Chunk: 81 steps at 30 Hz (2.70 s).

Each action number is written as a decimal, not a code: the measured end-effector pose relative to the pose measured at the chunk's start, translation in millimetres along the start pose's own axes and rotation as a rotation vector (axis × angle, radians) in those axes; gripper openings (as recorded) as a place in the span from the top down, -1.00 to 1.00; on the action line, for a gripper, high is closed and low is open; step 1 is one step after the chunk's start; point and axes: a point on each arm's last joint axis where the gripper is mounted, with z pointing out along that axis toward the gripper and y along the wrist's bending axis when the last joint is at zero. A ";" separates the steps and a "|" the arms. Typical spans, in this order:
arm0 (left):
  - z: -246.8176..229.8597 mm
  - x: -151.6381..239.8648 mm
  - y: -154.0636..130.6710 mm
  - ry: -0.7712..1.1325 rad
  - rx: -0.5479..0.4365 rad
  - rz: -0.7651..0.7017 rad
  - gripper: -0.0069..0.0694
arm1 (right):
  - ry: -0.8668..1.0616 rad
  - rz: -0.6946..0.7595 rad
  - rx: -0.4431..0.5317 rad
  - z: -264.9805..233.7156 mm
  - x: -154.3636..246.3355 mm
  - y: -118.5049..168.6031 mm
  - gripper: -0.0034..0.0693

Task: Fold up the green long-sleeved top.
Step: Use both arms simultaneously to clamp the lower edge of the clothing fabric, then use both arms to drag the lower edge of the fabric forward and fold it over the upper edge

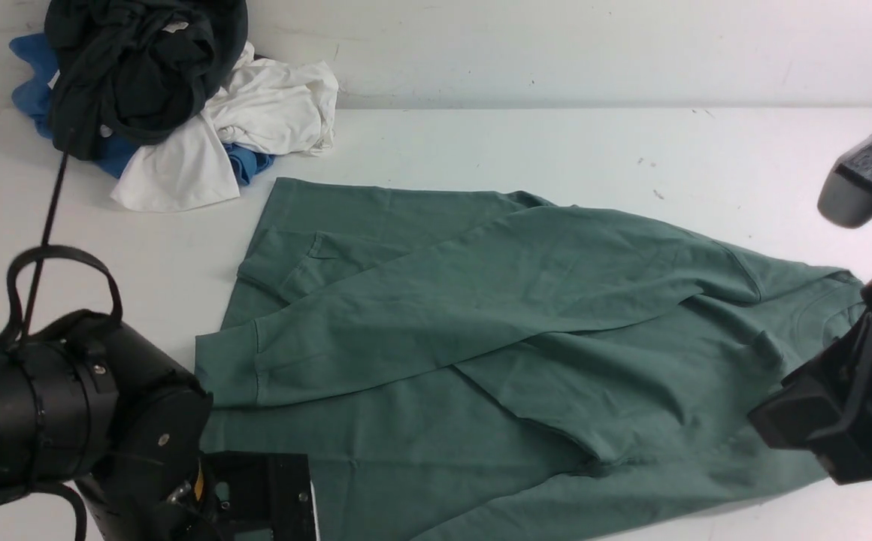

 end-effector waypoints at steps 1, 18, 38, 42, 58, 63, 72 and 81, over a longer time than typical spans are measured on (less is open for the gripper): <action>0.9 -0.4 0.3 -0.004 -0.004 0.001 -0.32 | 0.000 0.000 0.000 0.0 0.0 0.0 0.18; 18.8 6.1 11.8 0.067 -0.002 0.013 0.73 | -0.005 -0.035 -0.005 -0.9 0.2 0.7 0.18; -35.1 33.1 -7.9 0.012 -0.072 -0.158 0.81 | 0.318 -0.362 0.133 98.7 63.3 -25.6 -0.59; -36.1 33.0 -9.8 -0.003 -0.063 -0.173 0.81 | 0.313 -0.356 0.140 131.4 56.8 -37.1 -0.59; -36.2 33.6 -9.1 0.002 -0.072 -0.194 0.81 | 0.404 -0.426 0.153 199.3 38.7 -62.3 -0.09; -36.5 36.0 -6.2 0.024 -0.106 -0.218 0.81 | 0.419 -0.423 0.152 198.8 40.0 -62.4 0.65; -65.8 50.6 -4.5 -0.001 -0.239 -0.289 0.80 | 0.388 -0.404 0.149 149.0 33.8 -53.8 0.88; -129.3 62.3 44.6 -0.124 -0.441 -0.370 0.78 | 0.268 -0.337 0.171 84.7 -13.3 -84.4 0.88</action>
